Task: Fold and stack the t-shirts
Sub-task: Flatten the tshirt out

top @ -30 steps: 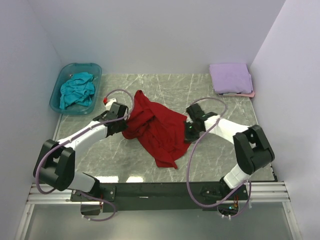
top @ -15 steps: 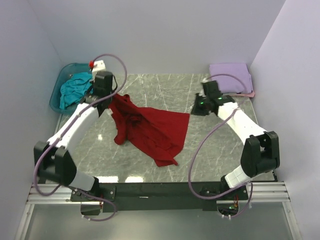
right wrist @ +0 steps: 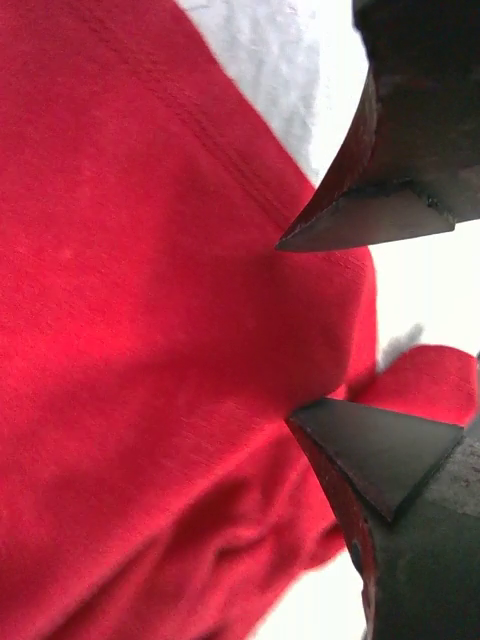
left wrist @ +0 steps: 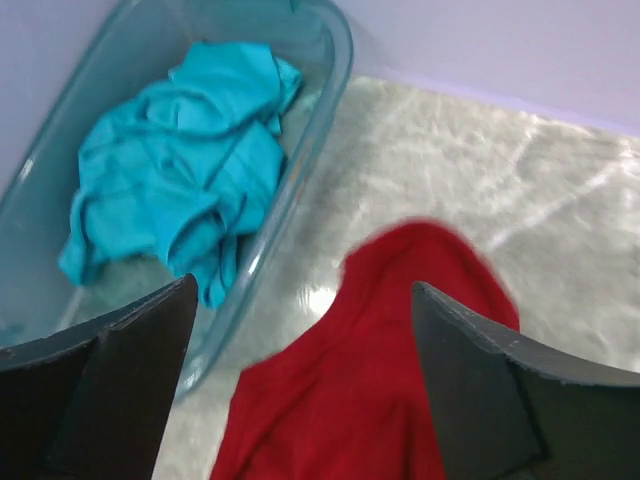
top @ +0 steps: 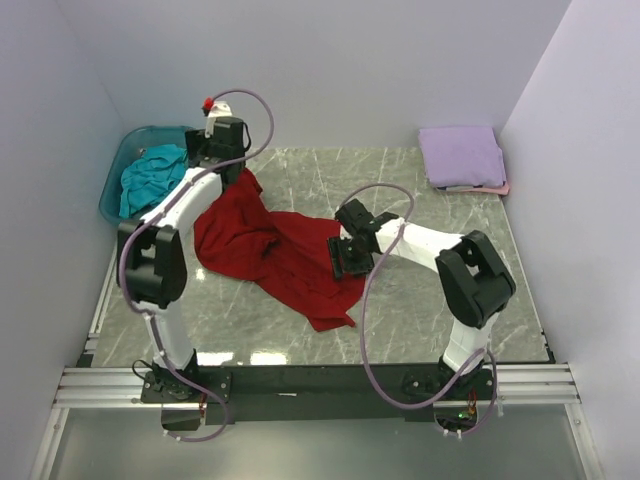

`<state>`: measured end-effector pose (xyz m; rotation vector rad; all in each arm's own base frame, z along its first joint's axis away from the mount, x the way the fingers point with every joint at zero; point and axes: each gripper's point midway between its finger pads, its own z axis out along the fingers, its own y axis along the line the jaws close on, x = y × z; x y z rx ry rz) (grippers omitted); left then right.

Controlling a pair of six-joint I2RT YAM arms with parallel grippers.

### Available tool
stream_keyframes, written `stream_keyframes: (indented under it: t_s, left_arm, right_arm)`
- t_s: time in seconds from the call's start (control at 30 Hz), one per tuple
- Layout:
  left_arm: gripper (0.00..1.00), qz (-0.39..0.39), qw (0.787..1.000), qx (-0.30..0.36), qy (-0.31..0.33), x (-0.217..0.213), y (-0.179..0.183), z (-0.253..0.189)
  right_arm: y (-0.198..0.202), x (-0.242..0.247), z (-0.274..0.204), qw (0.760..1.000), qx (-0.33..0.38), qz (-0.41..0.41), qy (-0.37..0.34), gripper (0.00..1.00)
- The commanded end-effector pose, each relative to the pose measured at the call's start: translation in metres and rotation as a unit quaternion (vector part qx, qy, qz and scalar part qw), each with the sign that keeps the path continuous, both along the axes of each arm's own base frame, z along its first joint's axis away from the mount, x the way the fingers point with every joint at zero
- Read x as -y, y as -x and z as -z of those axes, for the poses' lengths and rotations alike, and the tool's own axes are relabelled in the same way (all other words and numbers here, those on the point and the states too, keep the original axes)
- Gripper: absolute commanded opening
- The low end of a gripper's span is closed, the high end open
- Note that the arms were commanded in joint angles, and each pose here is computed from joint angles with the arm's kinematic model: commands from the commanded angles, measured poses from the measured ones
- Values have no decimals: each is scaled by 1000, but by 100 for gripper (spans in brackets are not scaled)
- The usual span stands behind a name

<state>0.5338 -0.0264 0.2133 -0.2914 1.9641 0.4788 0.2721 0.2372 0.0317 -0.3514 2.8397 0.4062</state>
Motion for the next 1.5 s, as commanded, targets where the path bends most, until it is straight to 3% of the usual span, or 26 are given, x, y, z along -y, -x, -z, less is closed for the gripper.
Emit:
stream_keyframes:
  t_s: [0.0, 0.1, 0.13, 0.17, 0.23, 0.27, 0.4, 0.57, 0.67, 0.7, 0.9, 1.03, 1.13, 1.33, 1.47]
  left_arm:
    - [95, -2, 994, 59, 94, 7, 35, -51]
    - [95, 14, 989, 30, 143, 14, 74, -35]
    - [96, 29, 987, 15, 159, 20, 85, -28]
    - [96, 35, 985, 5, 168, 19, 104, -20]
    - [96, 54, 979, -17, 198, 29, 125, -6]
    - [96, 59, 975, -30, 211, 30, 144, 5]
    - [96, 71, 943, -66, 318, 55, 194, 44]
    - [94, 77, 902, -95, 414, 92, 250, 90]
    - [93, 76, 862, -94, 493, 121, 268, 96]
    - [94, 70, 839, -71, 535, 133, 264, 88]
    - [99, 48, 776, -32, 628, 174, 270, 86]
    - [99, 22, 768, -26, 640, 198, 266, 100]
    - [95, -7, 779, -28, 626, 216, 260, 125]
    - [88, -8, 779, -27, 627, 255, 261, 134]
    - [80, -27, 792, -4, 609, 250, 253, 145]
  right_arm:
    - [-20, -8, -8, 1000, 27, -13, 8, 64]
    - [-23, 0, 1, 999, 25, -22, 37, 45]
    - [-26, 5, 2, 998, 28, -19, 50, 25]
    - [-30, 13, 3, 997, 33, -12, 63, 16]
    - [-50, 42, -1, 994, 48, 34, 87, 1]
    - [-59, 54, -6, 993, 56, 58, 91, 0]
    - [-98, 112, -26, 977, 80, 179, 80, 1]
    - [-109, 119, -44, 974, 96, 199, 57, 37]
    - [-97, 106, -53, 975, 112, 191, 15, 55]
    - [-95, 99, -56, 976, 116, 183, -5, 60]
    - [-56, 82, -63, 974, 118, 171, -94, 63]
    - [-35, 76, -58, 972, 109, 164, -126, 63]
    - [-24, 75, -54, 973, 103, 157, -137, 63]
    - [-16, 77, -56, 972, 108, 152, -145, 63]
    - [-16, 75, -58, 971, 111, 147, -153, 63]
